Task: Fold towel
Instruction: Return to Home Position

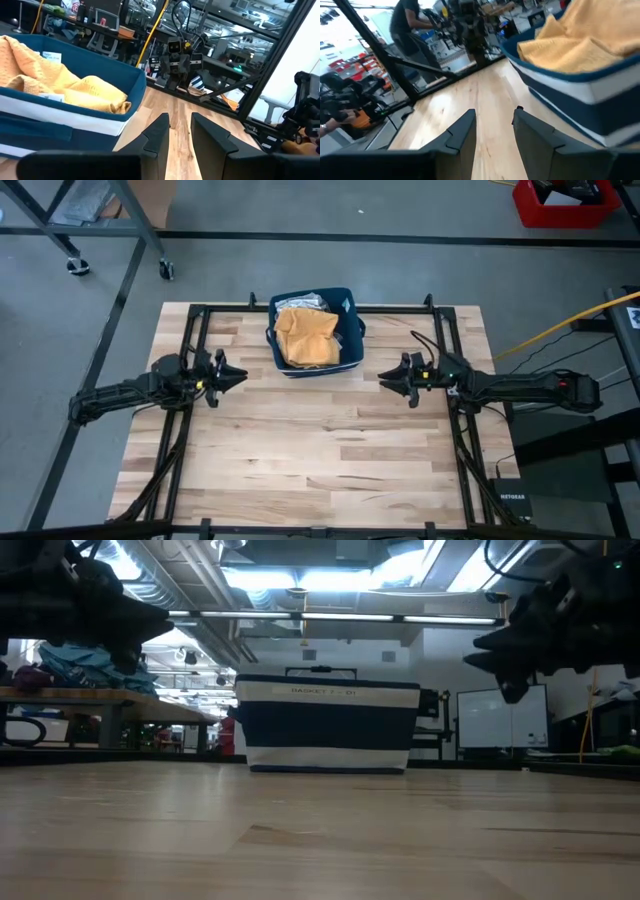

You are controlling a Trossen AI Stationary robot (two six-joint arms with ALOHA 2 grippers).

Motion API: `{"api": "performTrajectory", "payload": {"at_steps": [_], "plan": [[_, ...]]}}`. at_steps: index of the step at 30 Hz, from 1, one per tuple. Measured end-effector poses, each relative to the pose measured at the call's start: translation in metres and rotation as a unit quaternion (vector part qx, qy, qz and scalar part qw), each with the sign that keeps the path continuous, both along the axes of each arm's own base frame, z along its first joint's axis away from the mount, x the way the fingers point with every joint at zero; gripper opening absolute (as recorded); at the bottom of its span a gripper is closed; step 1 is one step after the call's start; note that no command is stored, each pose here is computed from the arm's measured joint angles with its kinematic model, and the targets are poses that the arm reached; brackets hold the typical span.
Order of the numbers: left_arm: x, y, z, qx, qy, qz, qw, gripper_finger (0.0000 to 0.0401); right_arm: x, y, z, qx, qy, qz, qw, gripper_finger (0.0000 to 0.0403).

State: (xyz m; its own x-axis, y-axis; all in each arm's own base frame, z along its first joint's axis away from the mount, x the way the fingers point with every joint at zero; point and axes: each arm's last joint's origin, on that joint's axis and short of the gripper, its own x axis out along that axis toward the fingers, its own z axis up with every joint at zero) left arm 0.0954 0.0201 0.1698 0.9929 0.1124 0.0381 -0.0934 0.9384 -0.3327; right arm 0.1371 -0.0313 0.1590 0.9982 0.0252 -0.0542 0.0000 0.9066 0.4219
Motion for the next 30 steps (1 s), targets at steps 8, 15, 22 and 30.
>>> {"api": "performTrajectory", "payload": {"at_steps": [8,15,22,30], "plan": [[0.000,0.002,-0.001,0.019,0.009,0.035,0.999,0.0072,0.000,-0.003,-0.002,-0.031,0.009,-0.058,0.998,0.0133],[-0.001,0.004,-0.003,0.089,0.030,0.070,0.993,0.0072,-0.002,-0.007,-0.012,-0.036,0.065,-0.124,0.989,0.0133],[-0.001,0.004,-0.003,0.089,0.030,0.070,0.993,0.0072,-0.005,-0.006,-0.025,0.005,0.131,-0.126,0.983,0.0133],[-0.001,0.004,-0.003,0.087,0.031,0.071,0.993,0.0072,-0.010,-0.005,-0.037,0.021,0.192,-0.126,0.973,0.0133]]}}
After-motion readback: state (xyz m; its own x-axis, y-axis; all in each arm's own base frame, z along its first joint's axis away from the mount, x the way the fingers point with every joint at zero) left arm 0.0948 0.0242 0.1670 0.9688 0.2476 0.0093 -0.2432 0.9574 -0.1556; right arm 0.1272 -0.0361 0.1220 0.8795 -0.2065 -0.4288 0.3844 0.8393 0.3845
